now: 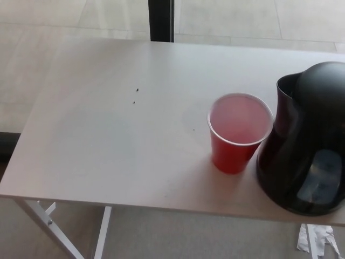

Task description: The robot uses its right hand to lift up a kettle kept on the middle of the desk by its handle and tilt it into a glass kept next to it to pour out water

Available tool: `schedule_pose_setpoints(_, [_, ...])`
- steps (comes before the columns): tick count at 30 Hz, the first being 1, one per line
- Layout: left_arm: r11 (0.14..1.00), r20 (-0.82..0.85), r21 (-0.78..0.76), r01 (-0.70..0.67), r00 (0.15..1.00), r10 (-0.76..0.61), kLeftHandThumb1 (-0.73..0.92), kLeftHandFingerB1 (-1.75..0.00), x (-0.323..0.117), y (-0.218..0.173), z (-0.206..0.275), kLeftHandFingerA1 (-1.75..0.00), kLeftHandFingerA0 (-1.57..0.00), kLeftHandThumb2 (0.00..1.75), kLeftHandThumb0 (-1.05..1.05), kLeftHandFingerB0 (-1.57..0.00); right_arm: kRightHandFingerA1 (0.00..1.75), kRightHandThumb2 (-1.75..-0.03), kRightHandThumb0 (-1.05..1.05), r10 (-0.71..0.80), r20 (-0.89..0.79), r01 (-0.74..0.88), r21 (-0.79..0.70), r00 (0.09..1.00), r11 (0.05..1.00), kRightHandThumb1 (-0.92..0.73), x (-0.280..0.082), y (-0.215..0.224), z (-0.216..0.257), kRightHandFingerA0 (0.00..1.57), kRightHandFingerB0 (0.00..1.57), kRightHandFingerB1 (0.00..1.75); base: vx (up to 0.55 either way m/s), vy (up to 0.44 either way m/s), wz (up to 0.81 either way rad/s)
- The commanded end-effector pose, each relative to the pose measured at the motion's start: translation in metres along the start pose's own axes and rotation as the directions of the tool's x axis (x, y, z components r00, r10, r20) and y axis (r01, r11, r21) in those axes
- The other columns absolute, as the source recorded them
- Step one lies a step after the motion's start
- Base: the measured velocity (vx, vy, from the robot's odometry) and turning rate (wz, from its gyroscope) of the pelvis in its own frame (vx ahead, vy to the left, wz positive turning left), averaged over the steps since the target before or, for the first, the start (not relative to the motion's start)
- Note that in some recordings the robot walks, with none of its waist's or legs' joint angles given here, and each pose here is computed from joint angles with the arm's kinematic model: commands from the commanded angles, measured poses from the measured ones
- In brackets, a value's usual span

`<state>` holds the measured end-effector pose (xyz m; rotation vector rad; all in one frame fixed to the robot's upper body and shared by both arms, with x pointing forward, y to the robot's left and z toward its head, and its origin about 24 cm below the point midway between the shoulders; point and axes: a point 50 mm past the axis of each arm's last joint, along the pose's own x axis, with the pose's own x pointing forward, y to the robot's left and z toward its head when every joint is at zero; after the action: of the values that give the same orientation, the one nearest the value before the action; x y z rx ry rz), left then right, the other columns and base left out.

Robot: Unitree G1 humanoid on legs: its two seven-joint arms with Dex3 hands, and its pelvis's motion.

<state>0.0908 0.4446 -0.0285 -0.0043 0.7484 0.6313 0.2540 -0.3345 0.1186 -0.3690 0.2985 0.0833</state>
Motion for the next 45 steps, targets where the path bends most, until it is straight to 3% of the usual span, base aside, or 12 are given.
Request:
schedule_pose_setpoints(1, [1.000, 0.028, 0.008, -0.007, 1.000, 0.006, 0.24, -1.60, 0.000, 0.004, 0.009, -1.18, -1.22, 1.09, -1.05, -0.88, 0.91, -0.80, -0.30, -0.236, 0.034, 0.234, 0.040, 0.971, 0.971, -0.64, 0.002, -0.001, 0.000, 0.95, 0.36, 0.47, 0.00, 0.000, 0.00])
schedule_pose_setpoints(9, [1.000, 0.033, 0.009, 0.001, 0.999, -0.002, 0.24, -1.55, 0.000, 0.003, 0.009, -1.13, -1.25, 1.08, -1.05, -0.93, 1.75, -1.10, -0.05, -0.240, 0.048, 0.236, 0.081, 0.970, 0.968, -0.57, 0.006, 0.005, -0.002, 0.89, 0.96, 0.79, 0.00, 0.000, 0.00])
schedule_pose_setpoints(10, [0.999, 0.029, 0.034, 0.001, 1.000, -0.002, -0.11, -1.14, 0.000, 0.002, 0.009, -1.16, -1.25, 0.81, -0.21, -1.11, 1.73, -1.32, 0.00, -0.256, 0.045, 0.252, 0.084, 0.966, 0.964, -0.49, 0.005, 0.006, -0.003, 0.91, 0.91, 1.41, 0.00, 0.000, 0.00])
schedule_pose_setpoints(11, [0.999, 0.026, 0.038, -0.005, 1.000, 0.004, -0.11, -1.14, 0.001, 0.002, 0.009, -1.16, -1.25, 0.81, -0.21, -1.11, 1.73, -1.32, 0.00, -0.261, 0.051, 0.257, 0.078, 0.964, 0.963, -0.49, 0.005, 0.007, -0.003, 0.91, 0.91, 1.41, 0.00, 0.000, 0.00])
schedule_pose_setpoints(12, [1.000, 0.035, 0.026, 0.003, 0.999, -0.004, 0.28, -1.64, 0.000, 0.002, 0.009, -1.08, -1.27, 1.12, -1.05, -0.88, 1.75, -1.42, -0.04, -0.282, 0.056, 0.278, 0.068, 0.958, 0.958, -0.46, 0.005, 0.007, -0.003, 0.92, 0.81, 1.56, 0.00, 0.000, 0.00])
schedule_pose_setpoints(14, [0.999, 0.038, 0.042, 0.000, 0.999, -0.002, 0.30, -1.66, 0.000, 0.003, 0.010, -1.09, -1.26, 1.15, -1.05, -0.86, 1.75, -1.39, -0.09, -0.291, 0.052, 0.287, 0.079, 0.955, 0.955, -0.45, 0.005, 0.008, -0.003, 0.94, 0.76, 1.65, 0.00, 0.000, 0.00])
schedule_pose_setpoints(23, [0.998, 0.032, 0.056, -0.004, 0.999, 0.002, 0.29, -1.68, -0.002, 0.009, 0.013, -1.06, -1.28, 1.15, -1.05, -0.86, 1.40, -1.18, -0.22, -0.327, 0.214, 0.352, -0.093, 0.920, 0.931, -0.48, 0.000, 0.012, 0.022, 1.19, 1.02, 1.28, 0.00, 0.000, 0.00])
schedule_pose_setpoints(24, [0.998, 0.038, 0.065, 0.001, 0.999, -0.003, 0.31, -1.68, -0.002, 0.009, 0.014, -1.11, -1.23, 1.17, -1.05, -0.84, 1.75, -1.26, -0.13, -0.324, 0.229, 0.346, -0.065, 0.918, 0.936, -0.47, -0.001, 0.013, 0.026, 0.89, 0.78, 1.61, 0.00, 0.000, 0.00])
schedule_pose_setpoints(37, [0.998, 0.045, 0.068, 0.000, 0.999, -0.003, 0.33, -1.60, 0.000, 0.006, 0.018, -1.09, -1.25, 1.15, -1.05, -0.88, 1.75, -1.33, -0.14, -0.260, 0.382, 0.297, -0.042, 0.887, 0.954, -0.39, 0.005, 0.028, 0.078, 0.96, 0.86, 1.55, 0.00, 0.000, 0.00])
schedule_pose_setpoints(38, [0.998, 0.047, 0.068, 0.000, 0.999, -0.003, -0.10, -1.14, 0.000, 0.006, 0.018, -1.16, -1.25, 0.82, -0.21, -1.12, 1.75, -1.33, -0.12, -0.252, 0.391, 0.293, -0.049, 0.885, 0.955, -0.40, 0.006, 0.029, 0.082, 0.96, 0.87, 1.54, 0.00, 0.000, 0.00])
schedule_pose_setpoints(39, [0.997, 0.048, 0.072, 0.001, 0.999, -0.004, 0.32, -1.60, 0.000, 0.006, 0.018, -1.08, -1.26, 1.15, -1.05, -0.89, 1.73, -1.35, -0.10, -0.246, 0.399, 0.287, -0.046, 0.883, 0.957, -0.40, 0.007, 0.030, 0.085, 0.98, 0.88, 1.52, 0.00, 0.000, 0.00])
schedule_pose_setpoints(45, [0.998, 0.051, 0.057, 0.005, 0.999, -0.008, 0.30, -1.60, 0.000, 0.006, 0.020, -1.10, -1.25, 1.14, -1.05, -0.89, 1.66, -1.35, -0.19, -0.218, 0.430, 0.281, -0.087, 0.876, 0.956, -0.37, 0.011, 0.038, 0.100, 1.03, 0.92, 1.47, 0.00, 0.000, 0.00])
